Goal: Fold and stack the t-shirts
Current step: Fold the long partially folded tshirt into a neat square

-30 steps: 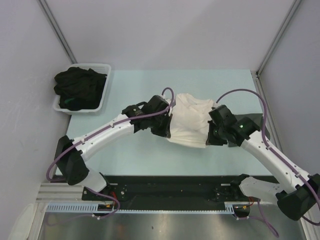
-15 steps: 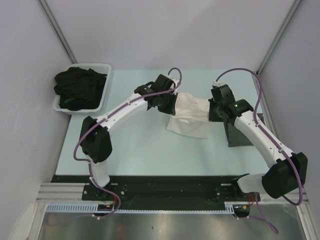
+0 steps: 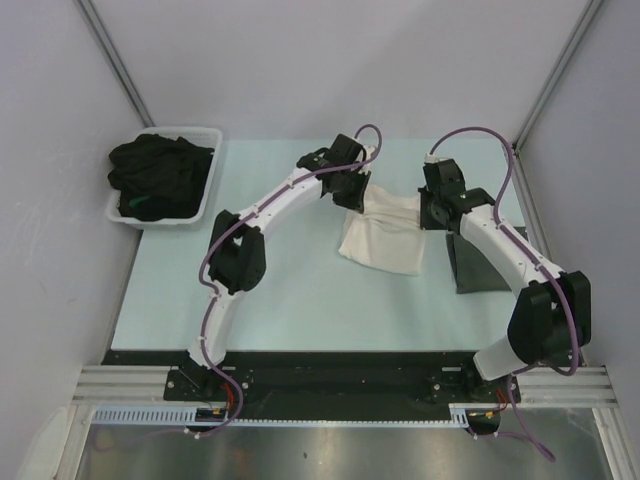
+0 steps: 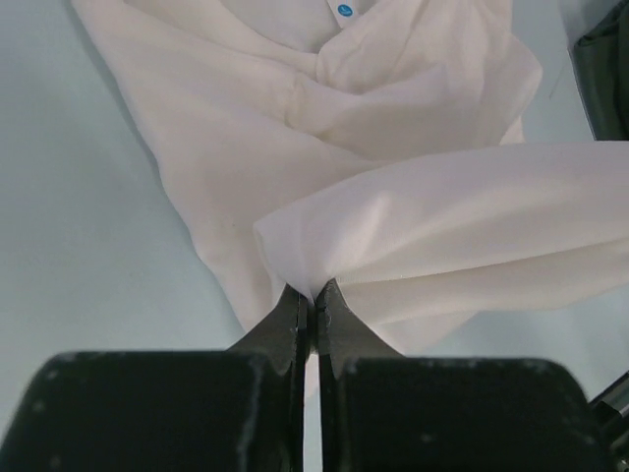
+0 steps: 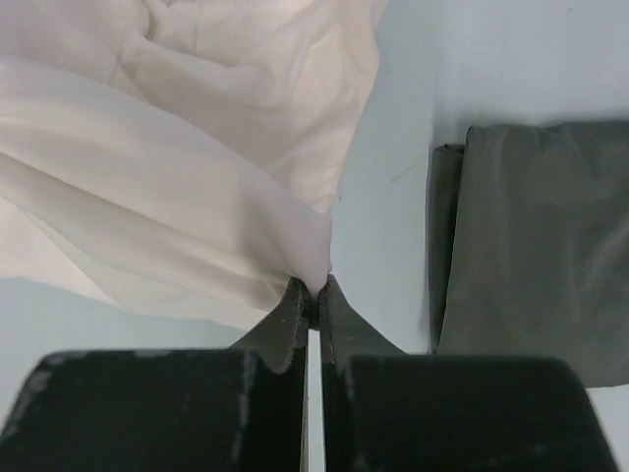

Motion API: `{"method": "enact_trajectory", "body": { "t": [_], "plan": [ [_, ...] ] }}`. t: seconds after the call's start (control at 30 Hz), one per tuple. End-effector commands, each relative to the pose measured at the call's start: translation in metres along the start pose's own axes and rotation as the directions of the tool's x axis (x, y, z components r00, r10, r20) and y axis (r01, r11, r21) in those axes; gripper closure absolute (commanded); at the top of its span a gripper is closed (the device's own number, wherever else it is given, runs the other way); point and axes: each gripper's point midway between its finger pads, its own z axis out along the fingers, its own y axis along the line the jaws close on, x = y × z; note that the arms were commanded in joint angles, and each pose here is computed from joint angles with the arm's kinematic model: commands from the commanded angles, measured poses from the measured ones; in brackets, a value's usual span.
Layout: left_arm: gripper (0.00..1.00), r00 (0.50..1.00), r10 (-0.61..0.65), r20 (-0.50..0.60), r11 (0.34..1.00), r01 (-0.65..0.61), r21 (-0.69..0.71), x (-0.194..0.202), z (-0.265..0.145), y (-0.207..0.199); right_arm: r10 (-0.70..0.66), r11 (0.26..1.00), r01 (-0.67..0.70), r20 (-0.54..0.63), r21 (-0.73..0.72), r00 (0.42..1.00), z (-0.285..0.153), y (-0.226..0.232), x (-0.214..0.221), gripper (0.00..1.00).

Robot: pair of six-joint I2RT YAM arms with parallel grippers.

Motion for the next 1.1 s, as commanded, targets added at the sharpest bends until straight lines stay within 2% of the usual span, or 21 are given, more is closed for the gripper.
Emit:
{"method": "enact_trajectory", "body": {
  "t": [0.0,0.43,0.77,1.07],
  "plan": [
    [1.00,0.998,0.023,0.058,0.998,-0.019,-0.060,-0.030,-0.008,0.032,-0.006,0.998,-0.001,0.098,0.069,0.995,0.005,-0.020,-0.036,1.00],
    [0.96,0.977,-0.038,0.210,0.996,0.053,-0.069,-0.075,-0.007,0.069,-0.027,0.994,0.012,0.145,0.104,0.989,0.043,-0.022,-0.064,1.00],
    [0.96,0.959,-0.080,0.270,0.997,0.083,0.001,-0.093,0.004,0.064,-0.026,0.992,0.006,0.158,0.124,0.987,0.057,-0.032,-0.080,1.00],
    [0.96,0.909,-0.095,0.407,0.995,0.101,0.007,-0.130,-0.004,0.065,-0.047,0.991,0.021,0.202,0.133,0.978,0.059,-0.037,-0.094,1.00]
  ]
}}
